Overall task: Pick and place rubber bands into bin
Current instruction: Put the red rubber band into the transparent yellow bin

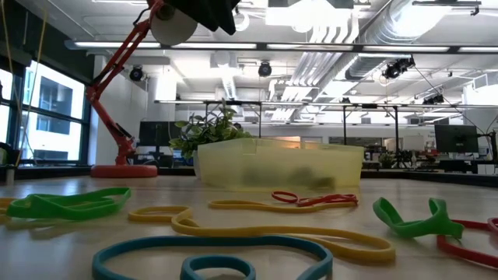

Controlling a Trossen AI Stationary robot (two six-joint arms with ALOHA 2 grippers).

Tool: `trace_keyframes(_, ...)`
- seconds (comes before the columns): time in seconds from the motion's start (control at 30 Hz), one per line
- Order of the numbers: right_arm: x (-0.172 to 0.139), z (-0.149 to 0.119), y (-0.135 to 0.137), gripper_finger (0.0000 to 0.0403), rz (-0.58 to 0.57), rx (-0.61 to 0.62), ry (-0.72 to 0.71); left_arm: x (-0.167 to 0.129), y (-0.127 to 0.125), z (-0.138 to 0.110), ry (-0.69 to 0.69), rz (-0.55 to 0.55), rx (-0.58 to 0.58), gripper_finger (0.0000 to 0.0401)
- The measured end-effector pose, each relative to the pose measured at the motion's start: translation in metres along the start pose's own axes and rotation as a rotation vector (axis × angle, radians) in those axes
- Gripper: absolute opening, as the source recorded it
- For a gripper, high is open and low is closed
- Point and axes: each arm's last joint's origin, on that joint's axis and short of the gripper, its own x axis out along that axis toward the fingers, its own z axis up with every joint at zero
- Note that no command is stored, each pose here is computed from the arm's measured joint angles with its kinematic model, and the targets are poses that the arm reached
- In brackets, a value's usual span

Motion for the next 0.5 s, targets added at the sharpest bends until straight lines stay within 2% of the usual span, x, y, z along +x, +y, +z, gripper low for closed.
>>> trace_keyframes(0.27, 0.0088, 0.0003, -0.009, 0.021, 0.066, 0.046, 0.016, -0.0001, -0.0069, 0.0017, 0.017, -0.021, 0.013, 0.0161)
trace_keyframes(0.5, 0.0075, 0.0022, -0.012, 0.0168, 0.047, 0.03, 0.035, 0.0, -0.007, 0.0004, 0.032, -0.02, 0.006, 0.0161)
